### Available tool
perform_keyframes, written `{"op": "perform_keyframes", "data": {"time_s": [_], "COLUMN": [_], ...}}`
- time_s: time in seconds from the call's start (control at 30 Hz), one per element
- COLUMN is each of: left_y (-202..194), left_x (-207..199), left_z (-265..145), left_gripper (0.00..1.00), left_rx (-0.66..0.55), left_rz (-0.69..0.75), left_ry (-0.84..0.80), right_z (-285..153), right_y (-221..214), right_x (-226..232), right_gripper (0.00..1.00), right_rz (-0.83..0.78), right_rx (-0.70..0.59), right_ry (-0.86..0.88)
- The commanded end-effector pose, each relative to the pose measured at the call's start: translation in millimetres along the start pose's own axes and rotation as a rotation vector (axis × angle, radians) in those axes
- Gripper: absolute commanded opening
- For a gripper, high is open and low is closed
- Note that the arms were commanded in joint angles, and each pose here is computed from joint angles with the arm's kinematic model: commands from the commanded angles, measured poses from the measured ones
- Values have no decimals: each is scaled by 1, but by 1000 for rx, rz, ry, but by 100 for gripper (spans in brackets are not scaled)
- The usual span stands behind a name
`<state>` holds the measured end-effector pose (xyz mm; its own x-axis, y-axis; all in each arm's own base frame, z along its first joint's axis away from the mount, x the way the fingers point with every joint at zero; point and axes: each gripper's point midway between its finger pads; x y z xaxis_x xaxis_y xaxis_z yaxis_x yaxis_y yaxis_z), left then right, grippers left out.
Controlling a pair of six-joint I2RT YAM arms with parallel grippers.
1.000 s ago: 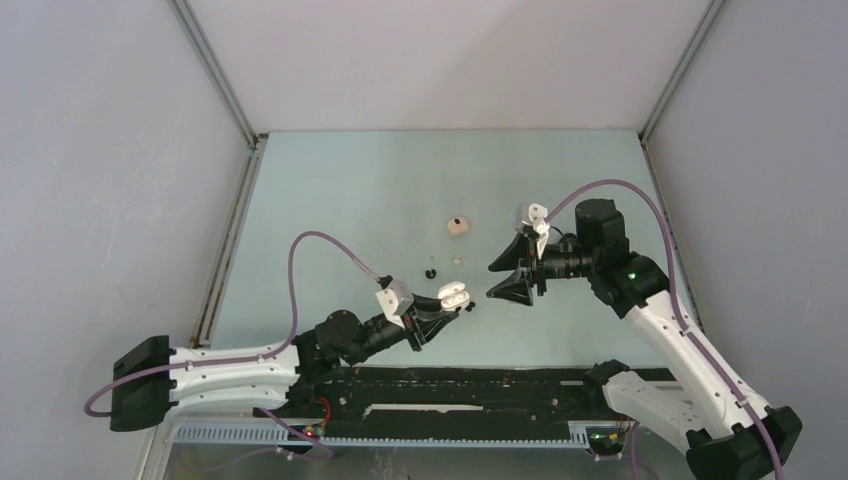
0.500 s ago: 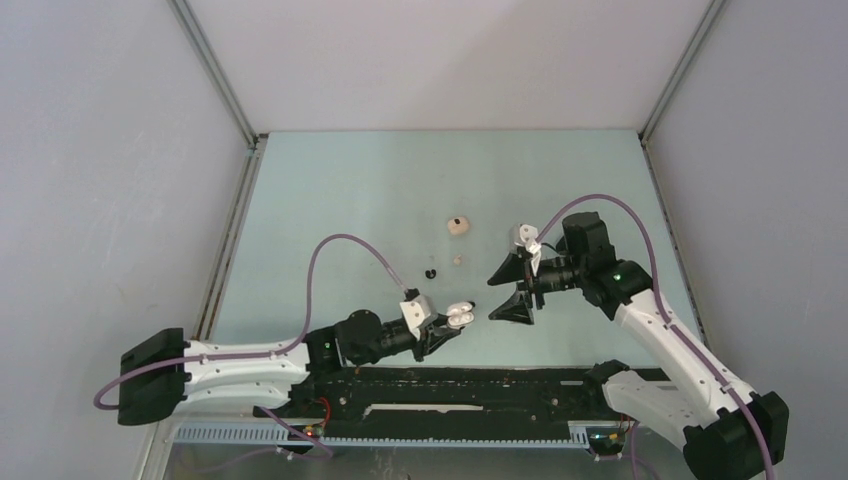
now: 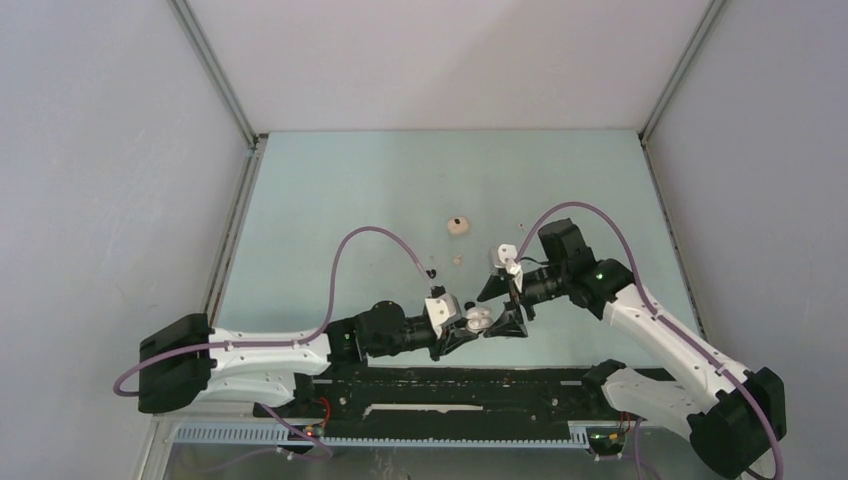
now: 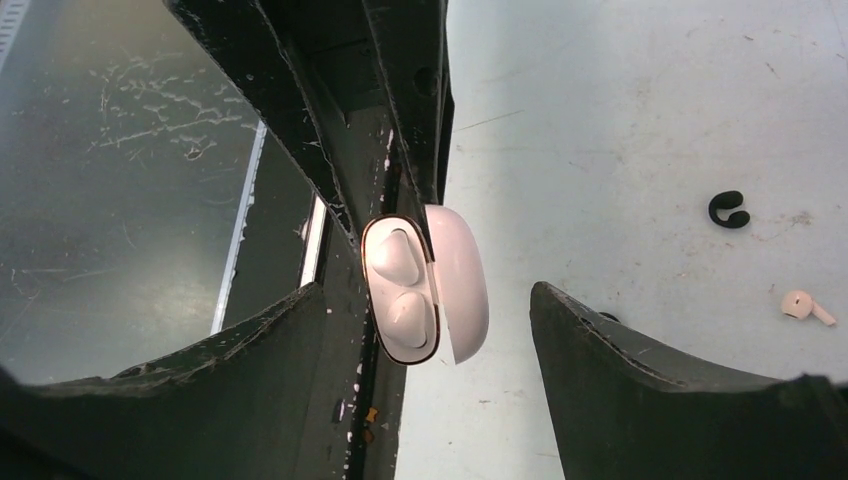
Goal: Insert the wireless bluetooth earbuds into the charging case
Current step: Close the charging case with the earbuds inside.
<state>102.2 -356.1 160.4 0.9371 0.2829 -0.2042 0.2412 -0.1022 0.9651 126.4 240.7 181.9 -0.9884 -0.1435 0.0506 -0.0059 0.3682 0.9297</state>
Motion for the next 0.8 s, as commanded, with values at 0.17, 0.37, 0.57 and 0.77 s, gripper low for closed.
{"op": "perform_keyframes", "data": {"time_s": [0.17,0.37,0.57,0.77], "left_y": [22,22,22,22], "left_x": [9,18,2,3], "left_z": [14,13,12,9], "left_gripper": [0,0,0,0], "left_rx": [-55,-70,-32,-35], "left_rz": [-10,-38,16,55], "left_ry": [65,111,25,27], "right_z": [-17,-54,-37,-11], "right_y": [16,43,13,-9], "right_x": [11,16,-16,-17], "right_gripper": [77,77,88,98], "right_rz": [-127,-181,-87,-12], "right_rx": [-27,-130,-35,48], "right_ry": [-36,-155,-175,-103]}}
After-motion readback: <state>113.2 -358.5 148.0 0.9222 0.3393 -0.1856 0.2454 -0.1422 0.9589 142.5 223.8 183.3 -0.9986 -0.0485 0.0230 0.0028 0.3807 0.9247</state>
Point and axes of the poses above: each gripper's point midway between its finger pads, its own z axis out along the fingers, its own x axis along the line the jaws close on, y = z × x, and after that the axes turned 7 degrees about -z, right-handed
